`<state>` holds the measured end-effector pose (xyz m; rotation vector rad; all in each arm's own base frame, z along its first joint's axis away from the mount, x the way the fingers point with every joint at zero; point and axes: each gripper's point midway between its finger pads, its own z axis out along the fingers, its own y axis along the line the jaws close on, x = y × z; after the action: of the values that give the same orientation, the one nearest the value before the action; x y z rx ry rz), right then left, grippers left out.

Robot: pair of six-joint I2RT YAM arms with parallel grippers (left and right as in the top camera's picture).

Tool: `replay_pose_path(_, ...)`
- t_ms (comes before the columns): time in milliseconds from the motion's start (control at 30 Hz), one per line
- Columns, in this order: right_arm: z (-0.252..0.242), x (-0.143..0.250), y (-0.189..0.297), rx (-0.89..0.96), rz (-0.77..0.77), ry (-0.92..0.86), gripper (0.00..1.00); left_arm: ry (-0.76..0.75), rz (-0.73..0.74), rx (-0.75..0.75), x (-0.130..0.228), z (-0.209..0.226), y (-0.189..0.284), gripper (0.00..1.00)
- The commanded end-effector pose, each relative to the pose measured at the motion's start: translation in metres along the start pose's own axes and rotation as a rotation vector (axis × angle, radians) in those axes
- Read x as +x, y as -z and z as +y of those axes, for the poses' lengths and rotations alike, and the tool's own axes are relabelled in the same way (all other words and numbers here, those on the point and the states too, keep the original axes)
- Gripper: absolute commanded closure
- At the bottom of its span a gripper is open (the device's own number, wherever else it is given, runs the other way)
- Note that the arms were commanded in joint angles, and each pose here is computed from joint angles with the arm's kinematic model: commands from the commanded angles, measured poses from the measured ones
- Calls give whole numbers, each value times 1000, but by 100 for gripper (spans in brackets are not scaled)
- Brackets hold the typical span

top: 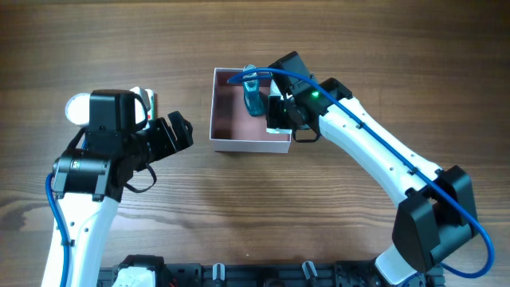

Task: Pack container
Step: 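Lift the soap box and carry it toward the box, then lower the soap box into the box front and open right gripper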

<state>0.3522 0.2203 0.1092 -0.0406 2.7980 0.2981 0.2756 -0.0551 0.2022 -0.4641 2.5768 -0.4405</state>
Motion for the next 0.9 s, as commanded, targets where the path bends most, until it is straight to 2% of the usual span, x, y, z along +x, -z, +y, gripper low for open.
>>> replay_pose_path(0,4,3,-6,-6,21,-21,96,6,-19,1,-5,-3,4,0)
replay_pose_path(300,3,3,-8,13,16,-40,96,6,-18,1,-5,-3,4,0)
replay_pose_path(567,13,26,-34,44,89,3,96,7,-18,1,-5,-3,4,0)
replay_pose_path(867,12,25,-35,47,87,-18,96,6,-18,1,-5,-3,4,0)
